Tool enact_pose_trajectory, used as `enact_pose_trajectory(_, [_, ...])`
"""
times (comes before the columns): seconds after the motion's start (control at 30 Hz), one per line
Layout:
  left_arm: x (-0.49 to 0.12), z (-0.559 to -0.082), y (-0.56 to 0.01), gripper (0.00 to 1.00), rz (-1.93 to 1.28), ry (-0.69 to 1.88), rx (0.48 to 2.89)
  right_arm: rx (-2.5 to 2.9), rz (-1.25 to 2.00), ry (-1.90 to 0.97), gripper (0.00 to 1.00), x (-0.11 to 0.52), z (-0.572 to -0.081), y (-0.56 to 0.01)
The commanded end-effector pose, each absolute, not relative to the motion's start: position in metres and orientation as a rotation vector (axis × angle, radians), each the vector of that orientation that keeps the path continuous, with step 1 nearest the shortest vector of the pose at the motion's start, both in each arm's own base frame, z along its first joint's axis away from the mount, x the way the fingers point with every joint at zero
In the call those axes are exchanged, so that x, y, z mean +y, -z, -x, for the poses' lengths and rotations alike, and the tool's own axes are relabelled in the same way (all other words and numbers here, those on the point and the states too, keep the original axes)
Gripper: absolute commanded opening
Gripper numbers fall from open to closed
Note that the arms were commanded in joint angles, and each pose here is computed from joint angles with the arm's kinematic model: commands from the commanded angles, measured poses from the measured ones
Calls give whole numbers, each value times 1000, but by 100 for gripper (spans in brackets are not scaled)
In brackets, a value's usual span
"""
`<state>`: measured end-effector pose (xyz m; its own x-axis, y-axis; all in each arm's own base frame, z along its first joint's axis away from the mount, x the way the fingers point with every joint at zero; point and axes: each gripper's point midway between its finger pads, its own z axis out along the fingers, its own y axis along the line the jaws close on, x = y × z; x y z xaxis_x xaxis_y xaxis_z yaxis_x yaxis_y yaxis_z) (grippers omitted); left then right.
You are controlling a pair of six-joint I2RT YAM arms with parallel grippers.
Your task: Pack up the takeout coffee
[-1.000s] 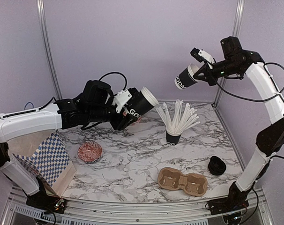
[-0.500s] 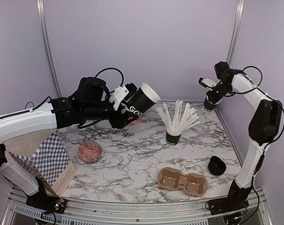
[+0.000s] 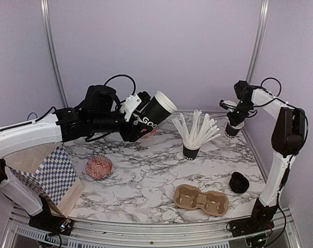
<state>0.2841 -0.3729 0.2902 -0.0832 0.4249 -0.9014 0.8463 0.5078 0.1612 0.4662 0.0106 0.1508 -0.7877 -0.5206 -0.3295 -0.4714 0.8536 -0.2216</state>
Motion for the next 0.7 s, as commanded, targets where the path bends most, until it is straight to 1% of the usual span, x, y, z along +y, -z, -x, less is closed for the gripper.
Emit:
enact_pose_trajectory(0.0, [-370, -281, -301, 54, -1068, 530, 1673, 2620, 718, 156, 0, 14, -469, -165])
enact_pose_trajectory(0.17, [-370, -280, -300, 54, -1071, 533, 1674, 2649, 764, 180, 0, 27, -456, -154])
enact_pose_trajectory(0.5, [-370, -278, -299, 55, -1073, 546, 1677, 2656, 717, 237, 0, 23, -464, -146])
enact_pose_trajectory(0.67, [-369, -277, -299, 55, -1069, 546, 1680, 2661, 706, 244, 6, 22, -466, -143])
